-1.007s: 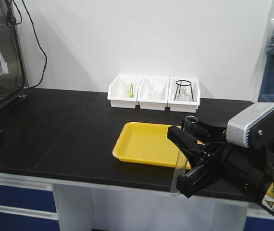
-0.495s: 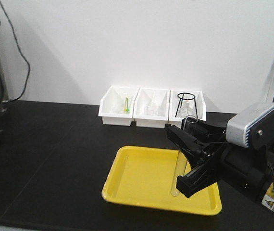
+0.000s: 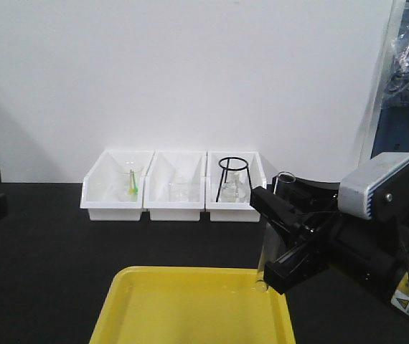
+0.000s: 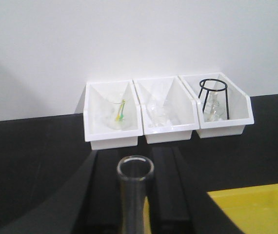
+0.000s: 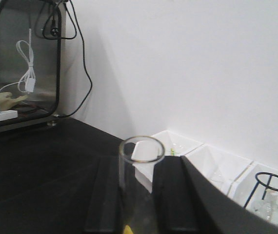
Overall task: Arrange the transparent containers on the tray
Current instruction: 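Lower the left gripper's test tube over the yellow tray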
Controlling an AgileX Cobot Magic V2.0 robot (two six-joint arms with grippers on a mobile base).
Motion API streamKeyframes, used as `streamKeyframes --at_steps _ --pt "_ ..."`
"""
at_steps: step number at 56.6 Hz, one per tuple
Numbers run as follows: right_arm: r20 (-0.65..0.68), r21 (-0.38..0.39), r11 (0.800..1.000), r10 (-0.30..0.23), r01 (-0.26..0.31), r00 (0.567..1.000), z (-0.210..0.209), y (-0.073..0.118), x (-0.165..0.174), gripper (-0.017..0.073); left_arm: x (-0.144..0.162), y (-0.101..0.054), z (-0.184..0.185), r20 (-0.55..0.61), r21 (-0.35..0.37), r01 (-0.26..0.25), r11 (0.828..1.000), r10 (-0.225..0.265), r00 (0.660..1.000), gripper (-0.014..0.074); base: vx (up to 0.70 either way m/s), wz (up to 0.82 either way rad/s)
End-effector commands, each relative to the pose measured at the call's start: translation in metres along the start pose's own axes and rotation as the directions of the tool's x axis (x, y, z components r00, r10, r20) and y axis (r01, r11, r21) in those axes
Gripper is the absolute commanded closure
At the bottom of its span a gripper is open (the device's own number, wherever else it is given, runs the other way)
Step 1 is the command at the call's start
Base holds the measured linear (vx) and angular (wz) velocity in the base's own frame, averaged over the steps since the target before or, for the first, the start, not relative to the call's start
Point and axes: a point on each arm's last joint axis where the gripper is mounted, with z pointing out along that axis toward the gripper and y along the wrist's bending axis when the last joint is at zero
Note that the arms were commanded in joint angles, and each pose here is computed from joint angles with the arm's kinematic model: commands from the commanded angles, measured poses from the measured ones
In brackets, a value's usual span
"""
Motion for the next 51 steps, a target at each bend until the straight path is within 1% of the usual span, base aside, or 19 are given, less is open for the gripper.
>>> streamKeyframes --at_steps 1,22,51 --pt "0.118 -0.020 1.000 -0.005 0.007 0.993 -0.0040 0.0019 -0.0231 0.0571 -0.0205 -0.0048 -0.0082 0.119 0.044 0.009 0.999 -0.014 0.993 0.0597 0.25 -0.25" --pt "0.118 -0.020 1.000 -0.005 0.007 0.993 -0.0040 0.0019 -0.0231 0.0571 -0.0203 -0.0048 -0.0079 0.118 0.044 0.009 0.999 -0.014 0.993 0.0597 0.17 -0.18" --pt "0.118 -0.020 1.000 -0.005 0.007 0.993 -0.0040 0.0019 -0.0231 0.0571 -0.0203 -0.0048 -0.0079 0.118 0.044 0.009 0.999 -0.014 0.993 0.0597 0.03 -0.05"
